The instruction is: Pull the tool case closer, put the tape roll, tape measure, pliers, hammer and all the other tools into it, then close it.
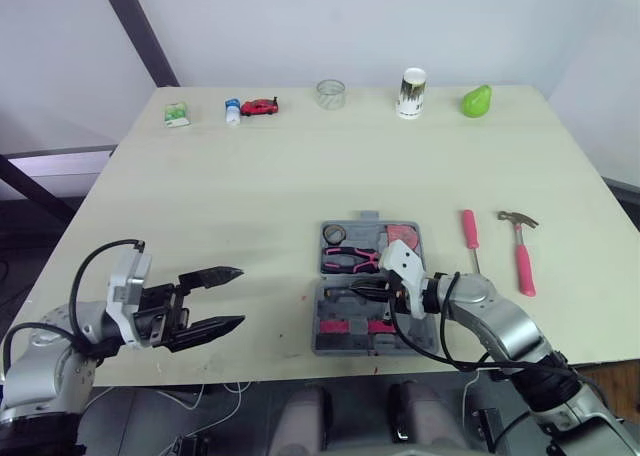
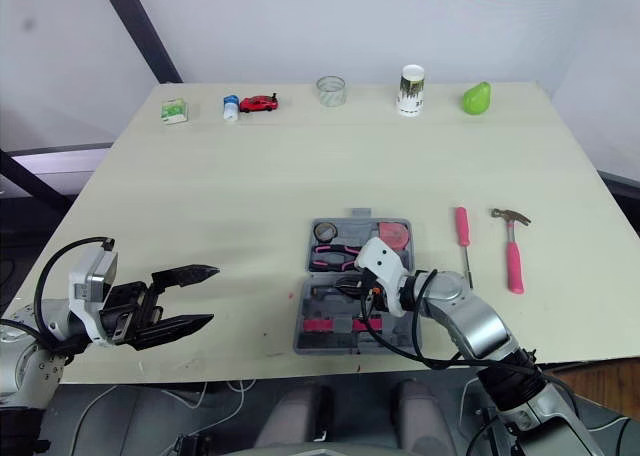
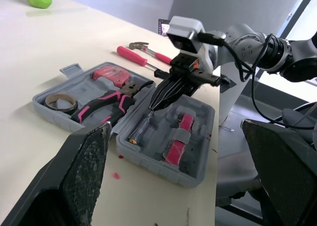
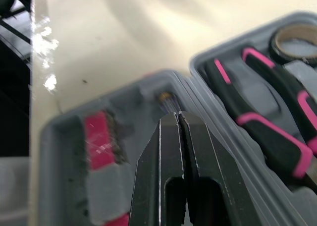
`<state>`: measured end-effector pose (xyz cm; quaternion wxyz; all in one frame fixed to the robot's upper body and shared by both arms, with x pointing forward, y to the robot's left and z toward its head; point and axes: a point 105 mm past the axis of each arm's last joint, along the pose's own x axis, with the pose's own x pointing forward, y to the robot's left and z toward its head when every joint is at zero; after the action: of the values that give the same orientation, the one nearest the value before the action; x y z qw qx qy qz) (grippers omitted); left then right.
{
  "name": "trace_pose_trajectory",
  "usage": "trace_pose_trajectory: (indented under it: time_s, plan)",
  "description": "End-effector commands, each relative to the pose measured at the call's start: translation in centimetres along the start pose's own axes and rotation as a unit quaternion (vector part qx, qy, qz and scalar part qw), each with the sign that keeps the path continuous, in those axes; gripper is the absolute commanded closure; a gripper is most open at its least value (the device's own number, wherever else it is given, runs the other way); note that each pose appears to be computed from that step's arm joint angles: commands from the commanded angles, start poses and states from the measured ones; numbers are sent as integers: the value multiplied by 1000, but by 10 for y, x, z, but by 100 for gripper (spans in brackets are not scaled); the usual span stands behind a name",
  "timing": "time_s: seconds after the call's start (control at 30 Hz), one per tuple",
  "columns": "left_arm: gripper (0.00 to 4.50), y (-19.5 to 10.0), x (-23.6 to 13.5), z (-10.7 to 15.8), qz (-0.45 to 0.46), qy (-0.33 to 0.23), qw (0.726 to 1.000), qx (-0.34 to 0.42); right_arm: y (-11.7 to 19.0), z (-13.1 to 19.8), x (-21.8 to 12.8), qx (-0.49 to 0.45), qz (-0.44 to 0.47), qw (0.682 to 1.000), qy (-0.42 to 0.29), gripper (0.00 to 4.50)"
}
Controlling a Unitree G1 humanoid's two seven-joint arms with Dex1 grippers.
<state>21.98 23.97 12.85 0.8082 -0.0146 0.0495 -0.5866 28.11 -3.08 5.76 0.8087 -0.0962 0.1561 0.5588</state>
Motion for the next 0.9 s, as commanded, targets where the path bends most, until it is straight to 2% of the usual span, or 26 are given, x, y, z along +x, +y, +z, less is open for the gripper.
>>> trace_pose_trajectory:
  time_s: [0.03, 0.13, 0.2, 0.4, 0.47, 0.57, 0.63, 0.77, 0.83, 0.9]
  plan:
    - [0, -3, 2, 2, -16, -4, 1000, 13, -4, -25, 3, -13, -3, 998, 62, 444]
    - [0, -3, 4, 1, -16, -6, 1000, 14, -5, -70, 5, -6, -5, 986, 164, 444]
    - [0, -2, 5, -1, -15, -7, 1000, 14, -6, -88, 6, 10, -4, 979, 204, 444]
    - [0, -3, 9, -5, -13, -14, 1000, 14, -4, -93, 9, 33, -4, 980, 199, 444]
    - [0, -3, 11, -6, -11, -20, 1000, 12, -8, -70, 14, 37, -22, 991, 127, 444]
    - [0, 0, 17, -9, 11, -36, 999, 10, -23, -20, 8, 40, -73, 996, -16, 444]
    - [0, 3, 19, -9, 24, -45, 999, 8, -24, -8, 2, 52, -80, 994, -53, 444]
    - [0, 18, 27, -6, 89, -75, 993, -1, -32, 50, -37, 81, -113, 964, -226, 444]
    - [0, 24, 31, -6, 115, -85, 990, -14, -33, 59, -57, 84, -126, 955, -255, 444]
    - [0, 30, 37, -5, 133, -92, 987, -19, -35, 54, -80, 74, -158, 952, -250, 444]
